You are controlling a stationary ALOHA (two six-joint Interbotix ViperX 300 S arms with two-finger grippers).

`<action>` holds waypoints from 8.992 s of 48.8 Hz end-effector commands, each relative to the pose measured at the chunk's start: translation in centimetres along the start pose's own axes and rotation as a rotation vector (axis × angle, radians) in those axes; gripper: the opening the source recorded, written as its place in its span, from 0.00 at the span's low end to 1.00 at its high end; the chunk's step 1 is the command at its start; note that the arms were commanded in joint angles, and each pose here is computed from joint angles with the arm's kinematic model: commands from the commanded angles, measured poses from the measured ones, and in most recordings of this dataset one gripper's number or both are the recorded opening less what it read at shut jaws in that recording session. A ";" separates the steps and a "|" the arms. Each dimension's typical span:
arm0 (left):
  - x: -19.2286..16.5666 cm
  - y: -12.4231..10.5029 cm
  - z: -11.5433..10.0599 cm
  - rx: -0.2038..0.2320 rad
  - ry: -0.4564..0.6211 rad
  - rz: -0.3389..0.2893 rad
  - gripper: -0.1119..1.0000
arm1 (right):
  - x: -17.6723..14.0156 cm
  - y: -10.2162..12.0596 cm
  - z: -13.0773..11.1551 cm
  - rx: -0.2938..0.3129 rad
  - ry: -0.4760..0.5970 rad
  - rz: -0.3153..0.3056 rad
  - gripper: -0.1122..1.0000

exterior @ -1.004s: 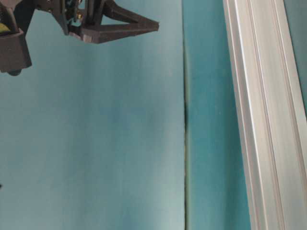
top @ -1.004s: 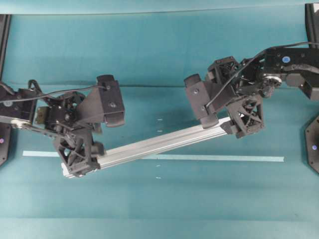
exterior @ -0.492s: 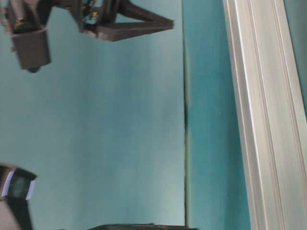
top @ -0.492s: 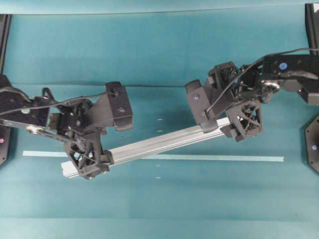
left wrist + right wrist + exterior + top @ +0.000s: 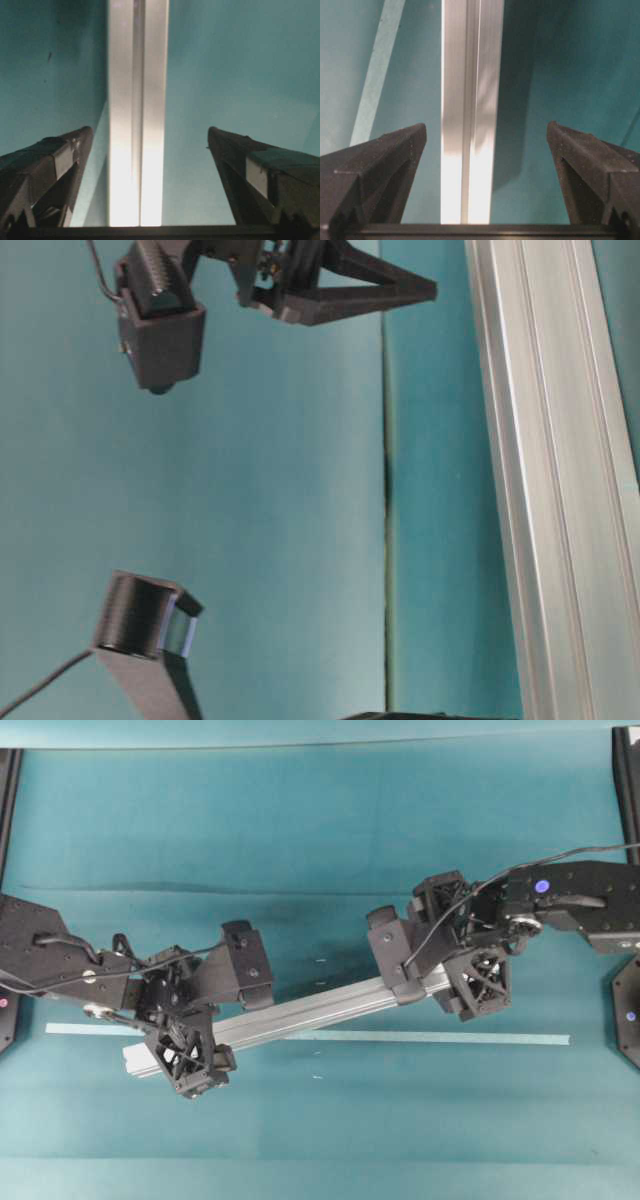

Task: Lift the metal rail with both hands.
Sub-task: 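Move both open grippers down over the two ends of the silver rail, then close both grippers on the silver rail near each end, then lift the rail with both grippers and swing it level, parallel to table edge, then lower the held rail with both grippers onto the table beside the pale strip, then hold the rail on the table and open both grippers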

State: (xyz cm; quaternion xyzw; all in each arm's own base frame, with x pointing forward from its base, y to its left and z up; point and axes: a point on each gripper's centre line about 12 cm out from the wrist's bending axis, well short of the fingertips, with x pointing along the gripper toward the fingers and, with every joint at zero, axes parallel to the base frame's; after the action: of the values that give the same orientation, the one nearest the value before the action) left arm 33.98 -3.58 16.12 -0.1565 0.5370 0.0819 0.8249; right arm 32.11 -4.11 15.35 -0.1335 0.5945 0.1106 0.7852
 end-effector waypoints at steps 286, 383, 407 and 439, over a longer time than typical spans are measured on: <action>-12.0 3.6 5.8 0.097 0.086 0.109 0.40 | -11.2 2.9 1.2 0.497 0.080 0.053 0.45; 2.3 5.2 -0.2 0.097 0.149 0.109 0.40 | 3.1 6.2 -0.1 0.380 0.106 0.069 0.45; 2.6 5.3 -0.1 0.104 0.122 0.102 0.40 | 3.6 6.3 -0.3 0.380 0.117 0.070 0.45; 3.3 4.1 -0.3 0.147 0.063 0.067 0.40 | 4.6 6.4 -0.7 0.385 0.121 0.067 0.45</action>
State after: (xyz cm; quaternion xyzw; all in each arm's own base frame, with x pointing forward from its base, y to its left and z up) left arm 33.56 0.06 12.18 -0.0717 0.5848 0.0624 0.8056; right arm 30.78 1.22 10.91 0.0312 0.6483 0.0091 0.7607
